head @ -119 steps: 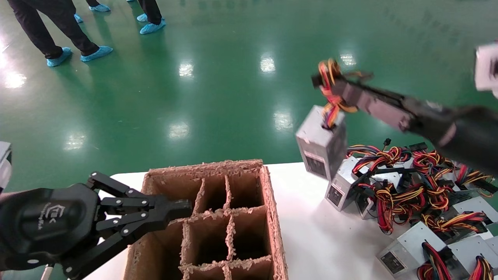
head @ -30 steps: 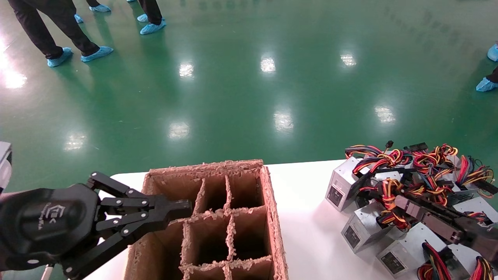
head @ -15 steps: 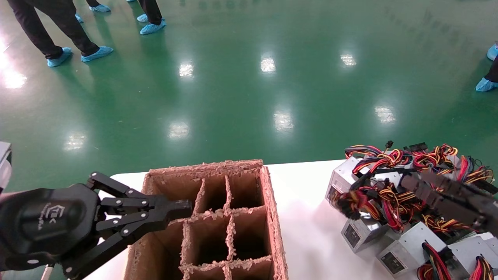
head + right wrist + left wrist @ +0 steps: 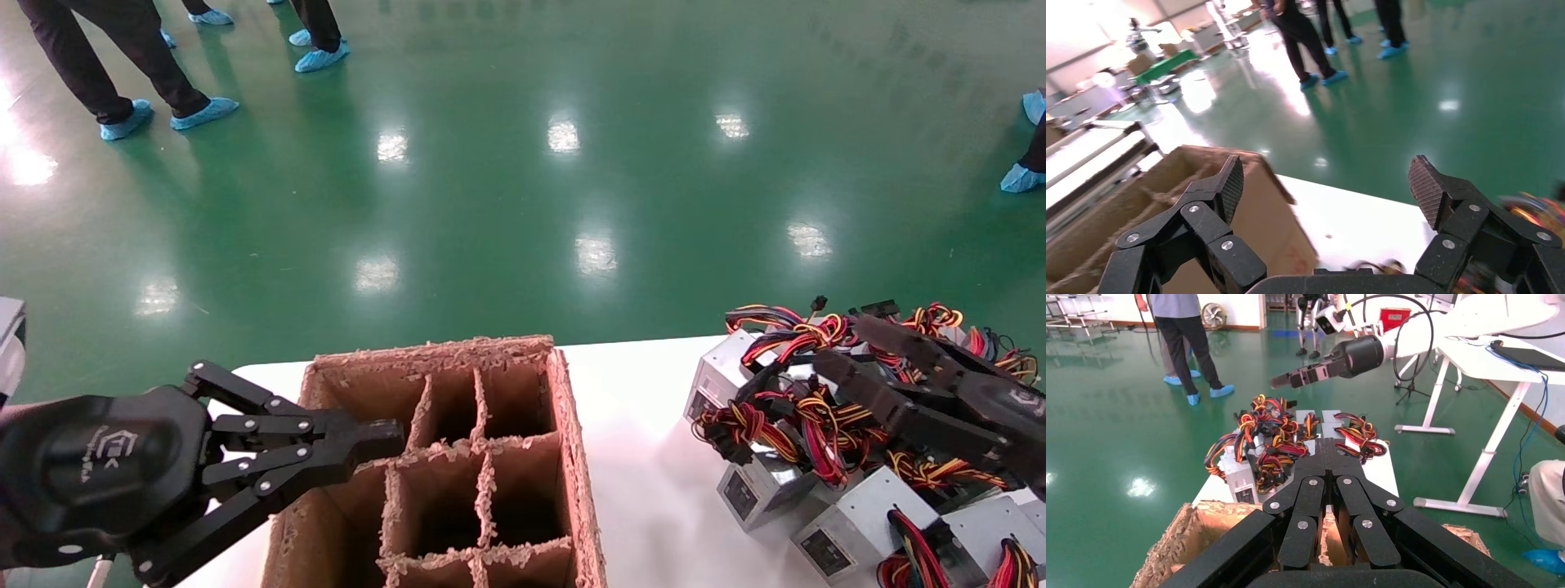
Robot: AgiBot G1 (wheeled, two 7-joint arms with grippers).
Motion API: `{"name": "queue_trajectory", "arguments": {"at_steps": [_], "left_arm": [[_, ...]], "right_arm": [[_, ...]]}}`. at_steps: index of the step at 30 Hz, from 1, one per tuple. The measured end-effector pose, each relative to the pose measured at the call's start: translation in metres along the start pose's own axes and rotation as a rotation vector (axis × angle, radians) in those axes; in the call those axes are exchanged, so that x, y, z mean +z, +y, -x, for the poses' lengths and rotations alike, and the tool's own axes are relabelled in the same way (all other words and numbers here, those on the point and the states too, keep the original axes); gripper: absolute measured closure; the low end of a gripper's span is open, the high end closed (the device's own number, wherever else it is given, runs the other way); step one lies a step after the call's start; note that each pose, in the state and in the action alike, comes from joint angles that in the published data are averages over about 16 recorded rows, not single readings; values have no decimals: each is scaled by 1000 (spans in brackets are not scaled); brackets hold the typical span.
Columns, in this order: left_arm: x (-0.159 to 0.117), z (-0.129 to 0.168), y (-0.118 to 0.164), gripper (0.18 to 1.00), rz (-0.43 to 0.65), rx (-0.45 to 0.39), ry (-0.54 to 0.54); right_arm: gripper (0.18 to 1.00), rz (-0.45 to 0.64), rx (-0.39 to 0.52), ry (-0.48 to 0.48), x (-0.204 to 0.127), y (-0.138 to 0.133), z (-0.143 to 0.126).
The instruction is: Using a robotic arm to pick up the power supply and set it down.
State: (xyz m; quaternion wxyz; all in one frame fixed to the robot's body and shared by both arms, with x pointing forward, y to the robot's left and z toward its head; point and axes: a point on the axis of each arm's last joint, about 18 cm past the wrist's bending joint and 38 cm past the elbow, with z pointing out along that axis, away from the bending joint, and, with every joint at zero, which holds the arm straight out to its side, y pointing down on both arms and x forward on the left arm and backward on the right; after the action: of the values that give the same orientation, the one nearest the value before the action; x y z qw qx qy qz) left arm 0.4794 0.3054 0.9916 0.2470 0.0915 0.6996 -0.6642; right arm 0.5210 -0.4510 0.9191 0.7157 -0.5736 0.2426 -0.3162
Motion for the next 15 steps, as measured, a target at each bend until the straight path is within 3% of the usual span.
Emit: {"name": "queue_trajectory", "arguments": {"at_steps": [15], "left_arm": [[0,0,0,976,0,0,0]], "right_arm": [[181,-15,-79,-236,38,-21,46]]}}
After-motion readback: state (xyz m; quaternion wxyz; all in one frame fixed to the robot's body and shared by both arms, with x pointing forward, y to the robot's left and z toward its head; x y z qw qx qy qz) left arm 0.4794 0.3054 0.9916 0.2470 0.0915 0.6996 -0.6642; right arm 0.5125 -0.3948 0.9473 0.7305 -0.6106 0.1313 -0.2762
